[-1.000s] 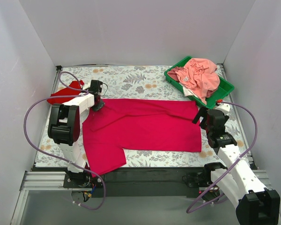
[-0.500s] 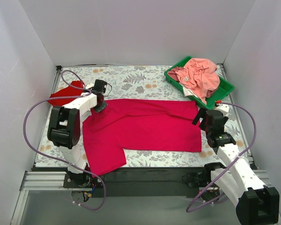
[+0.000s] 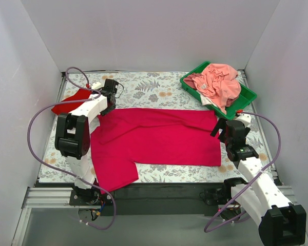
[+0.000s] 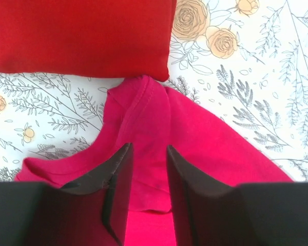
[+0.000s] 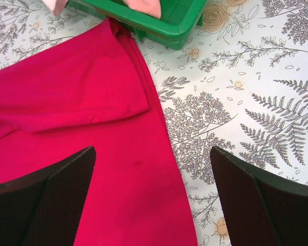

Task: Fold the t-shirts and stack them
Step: Fold the tshirt

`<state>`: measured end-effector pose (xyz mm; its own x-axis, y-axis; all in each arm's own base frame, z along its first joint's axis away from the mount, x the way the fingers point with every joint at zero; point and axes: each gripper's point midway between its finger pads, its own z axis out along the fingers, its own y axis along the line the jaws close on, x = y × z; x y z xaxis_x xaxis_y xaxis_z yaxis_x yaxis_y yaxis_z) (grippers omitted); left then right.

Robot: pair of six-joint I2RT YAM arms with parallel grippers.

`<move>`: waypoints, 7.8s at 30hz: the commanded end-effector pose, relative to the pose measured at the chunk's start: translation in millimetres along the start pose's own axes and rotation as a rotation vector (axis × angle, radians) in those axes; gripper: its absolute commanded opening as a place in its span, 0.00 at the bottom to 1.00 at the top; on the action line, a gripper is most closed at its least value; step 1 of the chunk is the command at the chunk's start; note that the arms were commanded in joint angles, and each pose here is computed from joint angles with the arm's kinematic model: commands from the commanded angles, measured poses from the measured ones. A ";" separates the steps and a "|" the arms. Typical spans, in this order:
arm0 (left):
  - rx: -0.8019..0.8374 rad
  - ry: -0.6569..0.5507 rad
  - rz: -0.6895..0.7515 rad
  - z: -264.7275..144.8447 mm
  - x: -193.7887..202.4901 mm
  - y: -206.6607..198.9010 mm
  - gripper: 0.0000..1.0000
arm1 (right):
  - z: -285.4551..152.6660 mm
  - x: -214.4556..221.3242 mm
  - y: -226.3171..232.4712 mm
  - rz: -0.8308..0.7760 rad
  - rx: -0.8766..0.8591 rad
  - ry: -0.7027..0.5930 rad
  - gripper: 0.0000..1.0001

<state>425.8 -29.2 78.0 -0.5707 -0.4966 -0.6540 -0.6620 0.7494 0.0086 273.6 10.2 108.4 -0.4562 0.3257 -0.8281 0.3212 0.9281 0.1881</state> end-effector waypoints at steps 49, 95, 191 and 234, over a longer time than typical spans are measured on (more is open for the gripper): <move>0.057 0.241 0.114 -30.7 88.1 -15.1 0.47 | 4.9 -1.8 3.6 0.007 -0.006 0.000 0.98; 0.133 0.241 0.082 -88.7 129.0 21.6 0.00 | 5.2 2.2 7.4 0.007 -0.029 0.017 0.98; 0.279 0.278 0.000 -121.7 187.1 4.7 0.03 | 7.6 8.3 7.3 -0.024 -0.032 0.042 0.98; 0.433 0.170 -0.209 -20.6 71.1 -8.1 0.92 | 75.9 13.2 119.4 -0.234 -0.409 0.280 0.98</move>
<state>367.1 -73.6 46.7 -0.5253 -0.6913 -0.4961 -0.5692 0.7189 -0.3991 349.9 114.5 84.7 -0.7022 0.1010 -0.7048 -0.1532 0.9452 0.2882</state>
